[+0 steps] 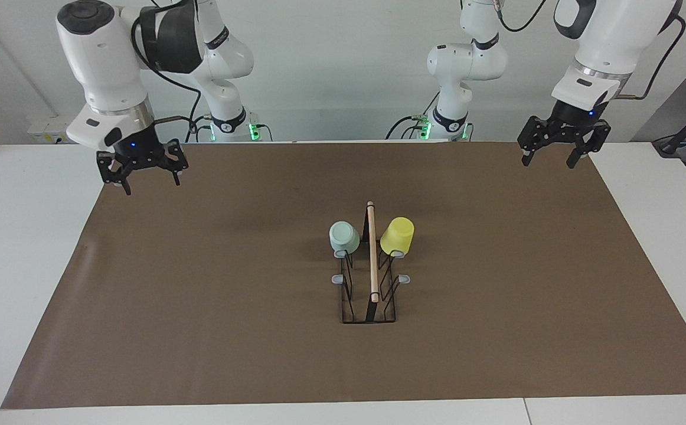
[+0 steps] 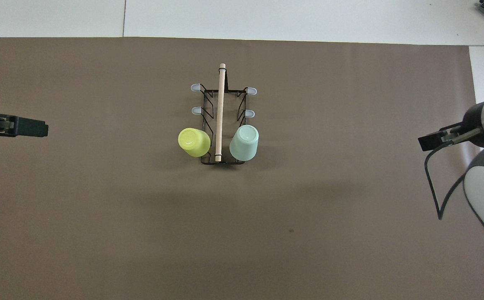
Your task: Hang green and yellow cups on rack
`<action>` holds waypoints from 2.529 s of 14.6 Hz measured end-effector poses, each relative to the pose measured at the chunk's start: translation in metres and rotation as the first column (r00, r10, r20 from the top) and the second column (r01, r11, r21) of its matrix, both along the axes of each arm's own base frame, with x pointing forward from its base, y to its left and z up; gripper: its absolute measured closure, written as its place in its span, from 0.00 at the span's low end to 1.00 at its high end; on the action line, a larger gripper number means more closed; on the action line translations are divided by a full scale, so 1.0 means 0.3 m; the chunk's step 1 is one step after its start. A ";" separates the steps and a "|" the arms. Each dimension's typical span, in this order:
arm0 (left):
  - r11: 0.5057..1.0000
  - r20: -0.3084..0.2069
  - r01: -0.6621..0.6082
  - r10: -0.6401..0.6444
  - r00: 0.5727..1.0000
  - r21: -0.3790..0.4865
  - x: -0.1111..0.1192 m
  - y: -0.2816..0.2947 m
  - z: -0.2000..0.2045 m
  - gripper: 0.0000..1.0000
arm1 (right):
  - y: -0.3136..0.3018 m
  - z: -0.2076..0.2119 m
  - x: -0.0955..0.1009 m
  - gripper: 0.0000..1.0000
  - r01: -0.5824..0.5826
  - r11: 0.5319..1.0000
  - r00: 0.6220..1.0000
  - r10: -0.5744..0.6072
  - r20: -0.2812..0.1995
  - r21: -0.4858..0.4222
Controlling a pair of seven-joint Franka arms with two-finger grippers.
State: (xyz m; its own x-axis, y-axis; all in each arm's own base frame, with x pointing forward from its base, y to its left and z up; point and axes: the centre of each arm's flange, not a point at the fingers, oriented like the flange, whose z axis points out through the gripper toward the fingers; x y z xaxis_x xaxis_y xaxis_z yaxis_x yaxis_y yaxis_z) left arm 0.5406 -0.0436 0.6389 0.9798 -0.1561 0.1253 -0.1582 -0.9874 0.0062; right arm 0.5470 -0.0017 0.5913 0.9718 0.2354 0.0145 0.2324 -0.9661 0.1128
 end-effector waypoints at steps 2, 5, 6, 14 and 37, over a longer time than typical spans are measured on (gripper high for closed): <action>1.000 -0.040 0.018 -0.018 0.999 0.007 0.018 0.011 0.026 0.00 | -0.024 0.057 -0.037 0.00 0.095 0.995 0.994 -0.094 -0.050 0.018; 1.000 -0.100 0.018 -0.017 0.995 0.013 0.040 0.075 0.048 0.00 | -0.047 0.084 -0.085 0.00 0.216 0.976 0.970 -0.211 -0.124 0.033; 1.000 -0.111 0.016 -0.015 0.994 0.013 0.040 0.087 0.055 0.00 | -0.051 0.088 -0.094 0.00 0.226 0.974 0.967 -0.221 -0.131 0.031; 0.999 -0.146 0.038 -0.035 0.989 0.012 0.017 0.053 0.039 0.00 | -0.071 0.128 -0.086 0.00 0.241 0.970 0.969 -0.237 -0.077 0.046; 0.999 -0.148 0.038 -0.036 0.988 0.012 0.010 0.053 0.036 0.00 | -0.064 0.157 -0.077 0.00 0.237 0.970 0.970 -0.234 -0.061 0.054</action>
State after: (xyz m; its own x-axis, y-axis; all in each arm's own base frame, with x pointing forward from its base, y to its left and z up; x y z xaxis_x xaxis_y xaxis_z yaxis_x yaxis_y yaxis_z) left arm 0.5436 -0.0278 0.6498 0.9808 -0.1936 -0.0227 -0.1932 -0.9810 0.0178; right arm 0.5238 -0.0208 0.6384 0.9995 -0.0001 -0.0326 0.0014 -0.9989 0.0462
